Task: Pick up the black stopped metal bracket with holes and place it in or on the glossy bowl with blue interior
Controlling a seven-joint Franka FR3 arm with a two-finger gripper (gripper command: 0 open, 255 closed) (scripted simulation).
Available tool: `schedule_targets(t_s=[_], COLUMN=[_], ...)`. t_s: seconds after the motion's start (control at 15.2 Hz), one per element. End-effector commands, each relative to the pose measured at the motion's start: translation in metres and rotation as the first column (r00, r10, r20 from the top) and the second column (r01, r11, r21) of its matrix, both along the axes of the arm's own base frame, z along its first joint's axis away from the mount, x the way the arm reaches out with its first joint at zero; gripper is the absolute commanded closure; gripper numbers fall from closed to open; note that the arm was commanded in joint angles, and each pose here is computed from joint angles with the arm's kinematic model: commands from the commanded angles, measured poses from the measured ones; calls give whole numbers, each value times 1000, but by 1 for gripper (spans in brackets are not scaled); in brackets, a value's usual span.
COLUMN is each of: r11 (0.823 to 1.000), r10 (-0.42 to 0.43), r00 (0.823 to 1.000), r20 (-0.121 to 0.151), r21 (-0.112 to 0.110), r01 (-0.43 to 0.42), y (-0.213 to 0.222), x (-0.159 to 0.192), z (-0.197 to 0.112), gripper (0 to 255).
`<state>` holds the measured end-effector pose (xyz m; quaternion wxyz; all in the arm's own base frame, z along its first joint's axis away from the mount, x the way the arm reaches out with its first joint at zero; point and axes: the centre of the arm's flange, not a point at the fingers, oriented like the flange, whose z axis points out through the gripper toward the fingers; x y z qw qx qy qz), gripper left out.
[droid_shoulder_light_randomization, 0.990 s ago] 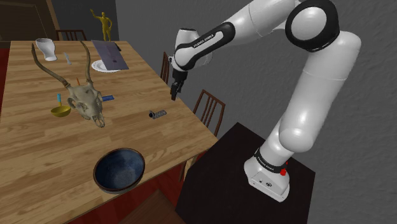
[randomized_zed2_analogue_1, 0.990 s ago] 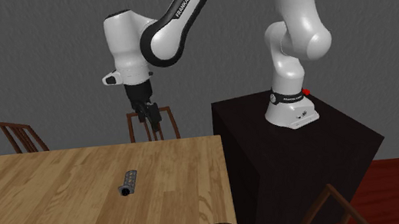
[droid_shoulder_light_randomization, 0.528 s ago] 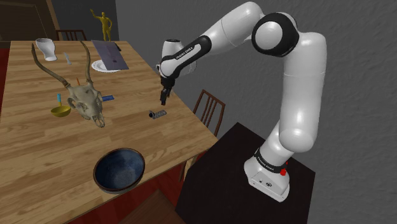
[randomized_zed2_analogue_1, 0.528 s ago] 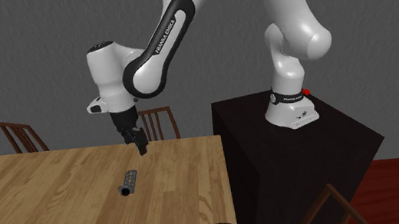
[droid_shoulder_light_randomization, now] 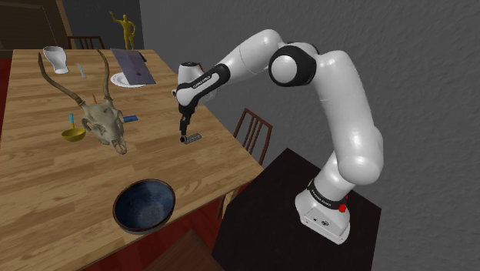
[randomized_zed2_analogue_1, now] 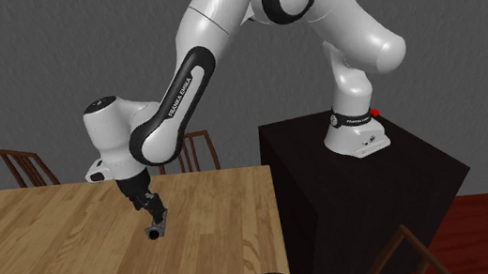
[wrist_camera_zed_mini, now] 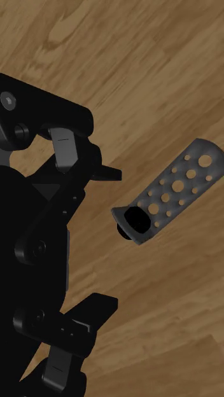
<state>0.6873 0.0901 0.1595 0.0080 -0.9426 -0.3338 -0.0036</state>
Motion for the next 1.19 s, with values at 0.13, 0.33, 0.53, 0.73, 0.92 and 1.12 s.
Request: schedule_targets(t_s=[0.13, 0.33, 0.53, 0.73, 0.92, 1.12], r11=[1000, 1000, 1000, 1000, 1000, 1000], r10=[25, 25, 25, 25, 25, 25], r00=[1000, 1000, 1000, 1000, 1000, 1000], r20=[1, 1, 1, 1, 1, 1], r21=[-3, -3, -3, -3, -3, -3], r01=[-25, -25, -25, -25, -25, -25], y=[8, 8, 9, 9, 9, 9], x=[15, 15, 15, 15, 15, 15], z=[-26, -42, -55, -55, -55, -55], gripper=[0, 0, 0, 0, 0, 255])
